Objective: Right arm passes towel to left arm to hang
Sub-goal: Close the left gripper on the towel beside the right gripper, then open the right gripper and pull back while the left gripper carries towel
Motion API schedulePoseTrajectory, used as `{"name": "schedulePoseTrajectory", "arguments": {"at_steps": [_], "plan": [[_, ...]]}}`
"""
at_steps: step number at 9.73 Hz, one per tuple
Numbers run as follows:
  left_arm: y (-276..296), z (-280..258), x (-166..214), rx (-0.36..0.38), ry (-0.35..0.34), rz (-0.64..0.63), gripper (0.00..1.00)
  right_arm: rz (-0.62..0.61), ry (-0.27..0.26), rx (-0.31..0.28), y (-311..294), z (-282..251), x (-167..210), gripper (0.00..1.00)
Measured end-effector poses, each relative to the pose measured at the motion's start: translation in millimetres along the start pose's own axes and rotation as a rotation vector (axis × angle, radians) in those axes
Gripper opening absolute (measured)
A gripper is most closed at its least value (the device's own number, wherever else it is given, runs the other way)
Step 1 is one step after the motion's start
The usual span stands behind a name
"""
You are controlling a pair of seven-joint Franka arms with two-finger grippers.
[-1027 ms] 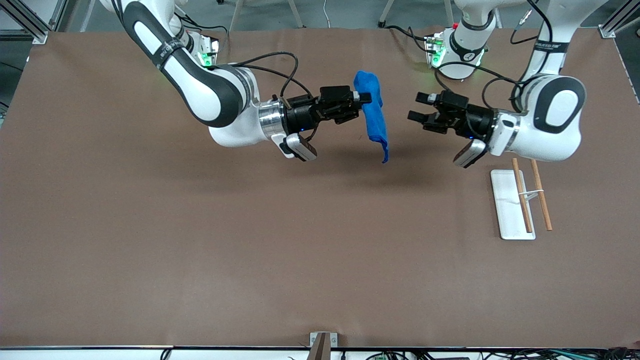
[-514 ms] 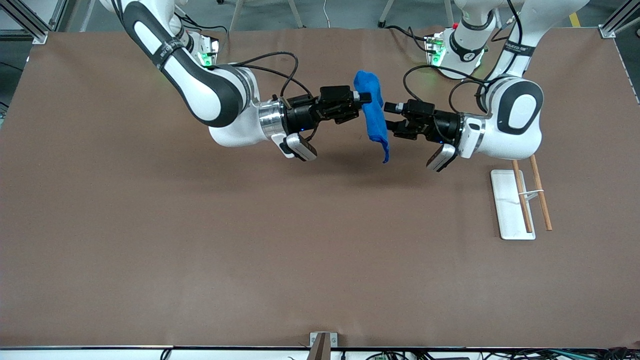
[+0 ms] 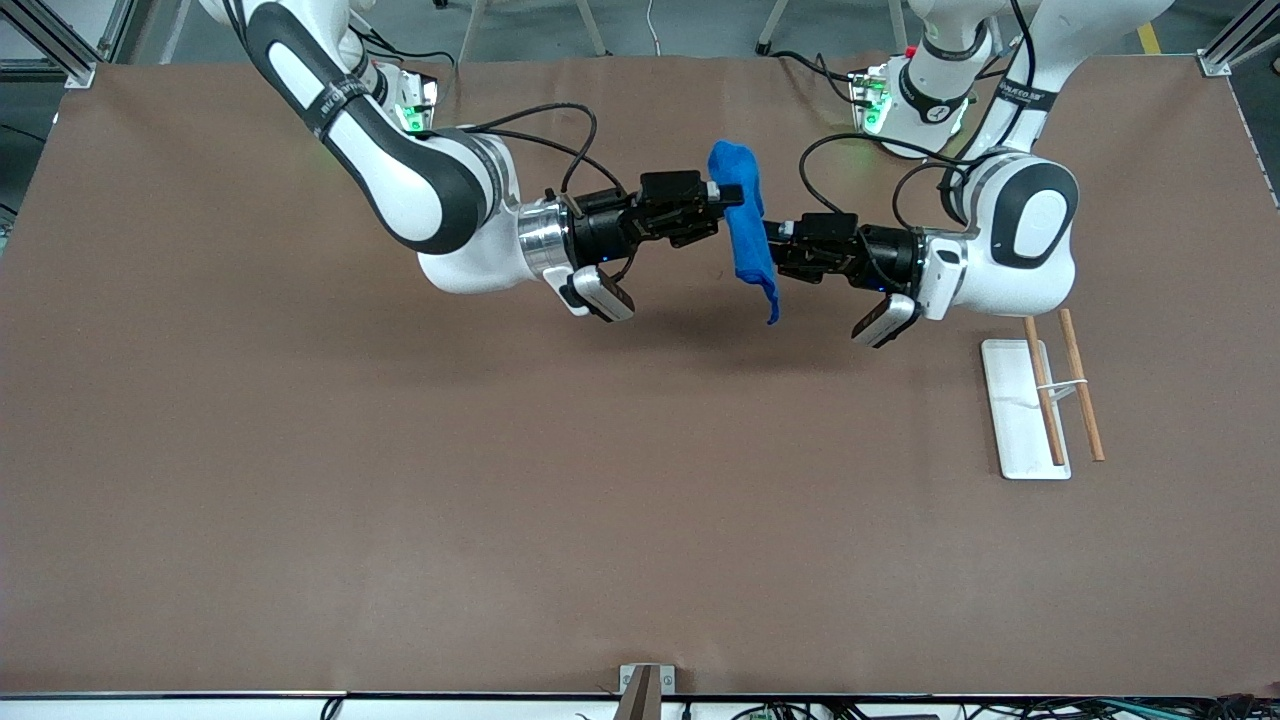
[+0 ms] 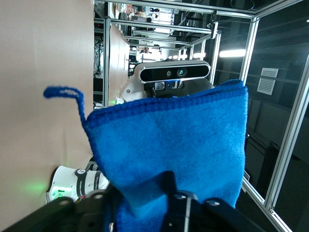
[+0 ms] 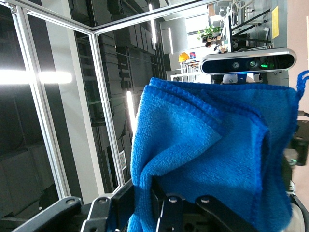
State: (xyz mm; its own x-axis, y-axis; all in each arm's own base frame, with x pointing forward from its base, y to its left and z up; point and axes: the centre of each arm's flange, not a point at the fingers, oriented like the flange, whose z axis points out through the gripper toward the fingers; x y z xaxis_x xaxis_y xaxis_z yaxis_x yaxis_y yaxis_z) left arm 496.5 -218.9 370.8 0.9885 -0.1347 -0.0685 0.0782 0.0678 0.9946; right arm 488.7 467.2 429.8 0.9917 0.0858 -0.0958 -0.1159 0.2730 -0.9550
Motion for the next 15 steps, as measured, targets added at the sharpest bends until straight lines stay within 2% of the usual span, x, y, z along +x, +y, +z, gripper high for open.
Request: {"name": "schedulePoseTrajectory", "arguments": {"at_steps": [2, 4, 6, 7, 8, 9, 11, 12, 13, 15], "plan": [[1, -2, 0, 0.0, 0.004, 0.002, 0.04, 0.0, 0.001, -0.001, 0, 0, 0, 0.14], [2, -4, 1, 0.004, 0.005, 0.004, 0.04, 0.0, 0.004, -0.004, 1, 0, 0, 0.14], [2, -20, 1, 0.075, -0.028, 0.025, 0.04, -0.002, 0.017, -0.016, 2, -2, 2, 0.15], [4, -27, 0, 0.115, -0.047, 0.031, 0.04, -0.008, 0.04, -0.04, 3, -5, 4, 0.26], [4, -30, -3, 0.169, -0.083, 0.035, 0.04, -0.019, 0.072, -0.093, 4, -10, 7, 0.44], [7, -33, -4, 0.234, -0.124, 0.038, 0.04, -0.028, 0.074, -0.168, 4, -19, 12, 0.59], [22, -52, 4, 0.355, -0.163, 0.046, 0.04, -0.032, 0.034, -0.363, -6, -58, 35, 0.92], [36, -65, 11, 0.472, -0.195, 0.043, 0.04, -0.049, 0.033, -0.487, -14, -90, 52, 1.0], [58, -78, 21, 0.591, -0.212, 0.051, 0.04, -0.069, 0.042, -0.624, -22, -126, 69, 1.0], [89, -90, 32, 0.759, -0.231, 0.09, 0.04, -0.138, 0.059, -0.892, -30, -202, 97, 1.0]]}}
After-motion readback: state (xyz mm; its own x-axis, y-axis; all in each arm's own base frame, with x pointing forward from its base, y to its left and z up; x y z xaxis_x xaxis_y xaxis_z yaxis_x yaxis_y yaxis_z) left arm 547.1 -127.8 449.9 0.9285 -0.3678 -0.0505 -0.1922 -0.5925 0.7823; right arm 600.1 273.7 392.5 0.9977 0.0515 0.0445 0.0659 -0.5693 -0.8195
